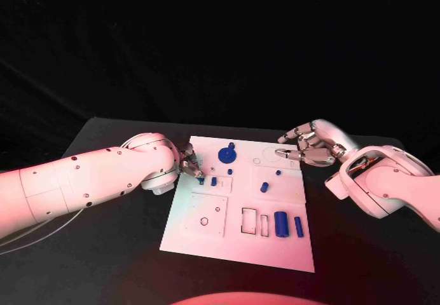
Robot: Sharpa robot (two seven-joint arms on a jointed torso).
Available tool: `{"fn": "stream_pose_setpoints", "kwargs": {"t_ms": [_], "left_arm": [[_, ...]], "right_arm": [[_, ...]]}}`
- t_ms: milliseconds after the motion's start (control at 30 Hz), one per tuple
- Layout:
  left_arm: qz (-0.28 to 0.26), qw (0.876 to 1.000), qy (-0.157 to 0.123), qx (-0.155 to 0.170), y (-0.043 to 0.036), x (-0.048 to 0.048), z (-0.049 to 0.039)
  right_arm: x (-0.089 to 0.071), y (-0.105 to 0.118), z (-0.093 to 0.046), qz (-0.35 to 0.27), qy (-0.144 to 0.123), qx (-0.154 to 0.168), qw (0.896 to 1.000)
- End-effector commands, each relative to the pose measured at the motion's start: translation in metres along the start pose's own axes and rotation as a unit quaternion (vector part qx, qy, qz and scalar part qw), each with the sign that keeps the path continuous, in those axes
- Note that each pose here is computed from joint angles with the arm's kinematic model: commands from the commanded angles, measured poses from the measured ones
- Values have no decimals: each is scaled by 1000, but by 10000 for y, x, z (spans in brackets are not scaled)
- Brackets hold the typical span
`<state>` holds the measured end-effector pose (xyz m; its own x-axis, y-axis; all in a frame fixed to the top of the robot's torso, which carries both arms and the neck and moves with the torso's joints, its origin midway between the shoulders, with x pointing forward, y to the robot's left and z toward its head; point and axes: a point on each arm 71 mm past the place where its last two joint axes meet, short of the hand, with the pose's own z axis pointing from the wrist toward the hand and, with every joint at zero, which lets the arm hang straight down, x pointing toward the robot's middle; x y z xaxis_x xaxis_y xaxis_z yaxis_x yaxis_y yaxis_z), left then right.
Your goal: Assemble the parts on the task board
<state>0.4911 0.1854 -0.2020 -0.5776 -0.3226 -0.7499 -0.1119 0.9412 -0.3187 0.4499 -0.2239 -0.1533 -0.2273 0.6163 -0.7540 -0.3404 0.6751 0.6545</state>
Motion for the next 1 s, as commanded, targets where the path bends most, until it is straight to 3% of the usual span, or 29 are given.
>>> {"fn": "stream_pose_setpoints", "kwargs": {"t_ms": [33,1000], "left_arm": [[12,1000,6,1,-1,41,1],[29,999,20,-5,34,73,-25]], "right_arm": [[13,7,-2,-5,7,-5,1000],[24,-6,-6,-4,8,-5,1000]]}}
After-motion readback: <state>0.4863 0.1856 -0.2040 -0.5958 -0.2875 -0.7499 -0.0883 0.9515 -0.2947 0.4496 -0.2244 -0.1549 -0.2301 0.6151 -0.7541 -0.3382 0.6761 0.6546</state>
